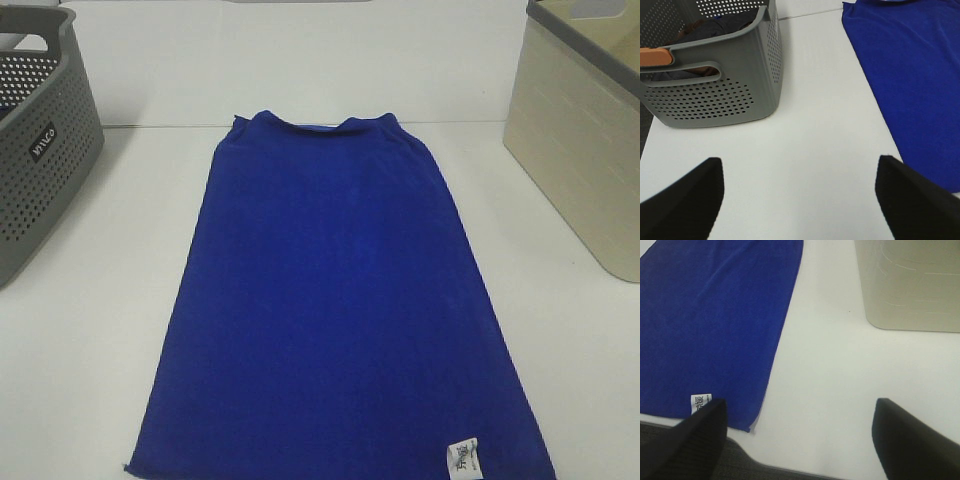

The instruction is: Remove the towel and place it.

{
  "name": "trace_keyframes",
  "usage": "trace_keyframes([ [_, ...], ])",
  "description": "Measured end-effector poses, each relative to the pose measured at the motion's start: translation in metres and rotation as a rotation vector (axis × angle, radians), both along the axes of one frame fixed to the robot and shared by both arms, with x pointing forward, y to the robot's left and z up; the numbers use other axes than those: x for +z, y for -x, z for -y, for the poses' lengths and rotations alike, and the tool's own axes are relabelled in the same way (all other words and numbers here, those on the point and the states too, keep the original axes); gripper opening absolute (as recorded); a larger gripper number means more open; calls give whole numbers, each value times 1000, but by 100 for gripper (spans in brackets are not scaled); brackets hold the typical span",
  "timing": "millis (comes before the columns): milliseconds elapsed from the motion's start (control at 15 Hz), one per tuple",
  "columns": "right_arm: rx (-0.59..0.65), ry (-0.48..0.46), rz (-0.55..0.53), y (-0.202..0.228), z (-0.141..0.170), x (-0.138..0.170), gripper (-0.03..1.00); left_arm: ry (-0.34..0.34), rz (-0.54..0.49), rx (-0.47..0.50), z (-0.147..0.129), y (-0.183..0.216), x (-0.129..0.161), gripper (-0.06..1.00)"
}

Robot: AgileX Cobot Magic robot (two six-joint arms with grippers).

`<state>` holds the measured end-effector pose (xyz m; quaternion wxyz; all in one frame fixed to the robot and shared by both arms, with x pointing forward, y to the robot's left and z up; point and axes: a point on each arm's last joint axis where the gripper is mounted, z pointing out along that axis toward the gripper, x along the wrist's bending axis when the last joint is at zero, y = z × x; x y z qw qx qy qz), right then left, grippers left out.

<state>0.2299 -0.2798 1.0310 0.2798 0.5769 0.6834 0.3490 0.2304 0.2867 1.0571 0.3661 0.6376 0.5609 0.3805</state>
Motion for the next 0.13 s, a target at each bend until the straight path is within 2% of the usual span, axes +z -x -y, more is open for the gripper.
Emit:
trace_keyframes([
  [133,1,-2,0,0,0,0,78,0,2,-2,0,0,0,78],
])
